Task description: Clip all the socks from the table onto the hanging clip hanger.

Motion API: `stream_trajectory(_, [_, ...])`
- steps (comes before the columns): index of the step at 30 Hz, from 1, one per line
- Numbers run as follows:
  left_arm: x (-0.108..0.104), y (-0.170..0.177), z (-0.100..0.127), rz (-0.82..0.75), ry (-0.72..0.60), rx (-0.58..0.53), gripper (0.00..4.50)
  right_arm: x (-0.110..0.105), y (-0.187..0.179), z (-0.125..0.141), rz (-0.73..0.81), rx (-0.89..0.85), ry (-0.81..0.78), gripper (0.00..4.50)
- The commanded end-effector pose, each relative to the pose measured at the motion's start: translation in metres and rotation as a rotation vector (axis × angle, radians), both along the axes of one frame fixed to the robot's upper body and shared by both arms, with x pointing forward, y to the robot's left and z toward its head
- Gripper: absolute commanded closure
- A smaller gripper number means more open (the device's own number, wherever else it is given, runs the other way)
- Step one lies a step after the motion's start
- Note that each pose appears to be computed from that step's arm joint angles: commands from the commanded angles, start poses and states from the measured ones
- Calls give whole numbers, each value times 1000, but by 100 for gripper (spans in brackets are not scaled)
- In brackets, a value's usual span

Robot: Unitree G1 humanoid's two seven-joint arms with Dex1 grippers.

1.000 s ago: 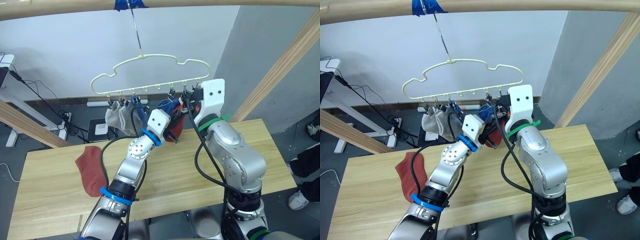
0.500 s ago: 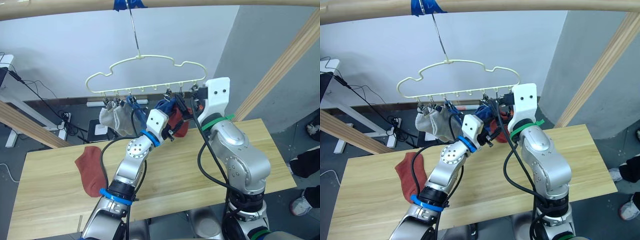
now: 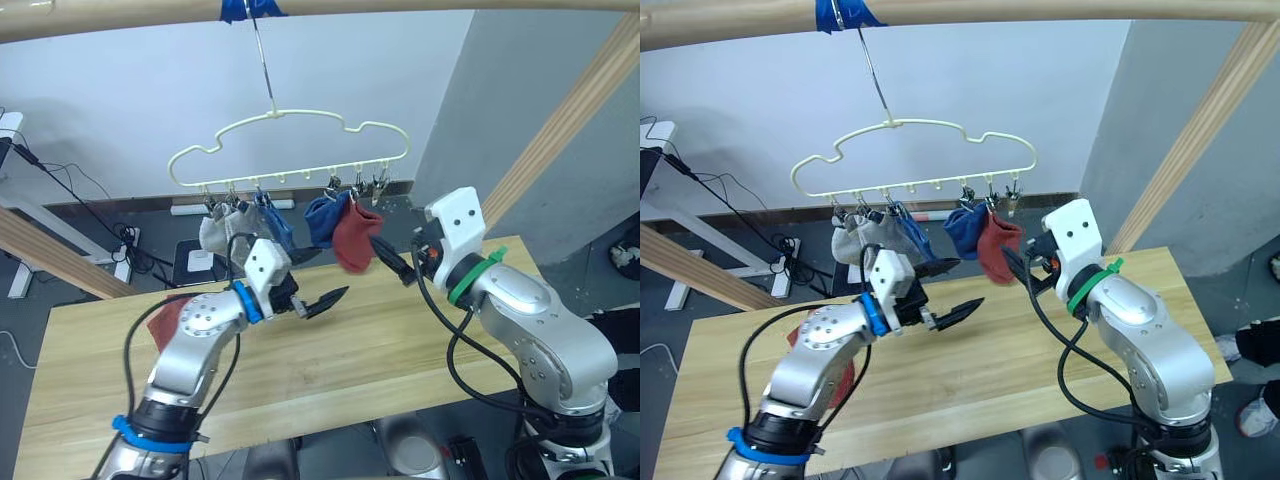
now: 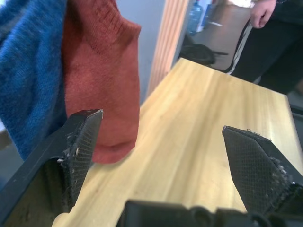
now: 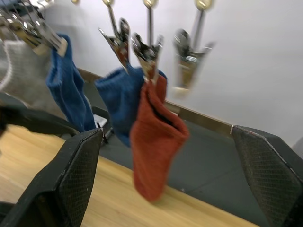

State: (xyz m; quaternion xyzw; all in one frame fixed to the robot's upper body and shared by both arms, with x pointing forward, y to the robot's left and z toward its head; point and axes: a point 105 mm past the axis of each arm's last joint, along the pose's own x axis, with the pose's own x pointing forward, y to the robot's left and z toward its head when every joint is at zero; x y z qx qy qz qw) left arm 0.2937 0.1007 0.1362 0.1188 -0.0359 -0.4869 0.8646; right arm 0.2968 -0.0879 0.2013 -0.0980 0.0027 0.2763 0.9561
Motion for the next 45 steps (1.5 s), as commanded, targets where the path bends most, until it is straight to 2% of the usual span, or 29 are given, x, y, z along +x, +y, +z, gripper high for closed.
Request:
stream_trajectory(1, [-15, 4, 21, -85, -30, -29, 1, -5, -5, 15, -6, 12, -81, 0])
stream_trajectory(4, [-25, 14, 25, -118, -15, 7, 0, -3, -8, 17, -23, 19, -97, 61])
stream_trajectory(12, [-33, 18, 44, -142, 22, -36, 0, 5, -3, 21, -29, 38, -122, 346])
stream_trajectory(21, [-24, 20, 69, -139, -36, -17, 0, 19, 5, 25, -88, 75, -157, 346])
stream_trajectory(26, [-21, 18, 73, -144, -56, -5, 0, 24, 4, 27, -122, 95, -171, 346])
stream_trajectory(29, [-20, 18, 75, -145, -62, -3, 0, 25, 4, 27, -131, 95, -169, 288])
stream_trajectory(32, [-19, 18, 75, -146, -67, 0, 0, 25, 6, 26, -129, 97, -167, 186])
stream_trajectory(45, [-17, 15, 75, -149, -82, 9, 0, 31, 12, 29, -150, 121, -183, 186])
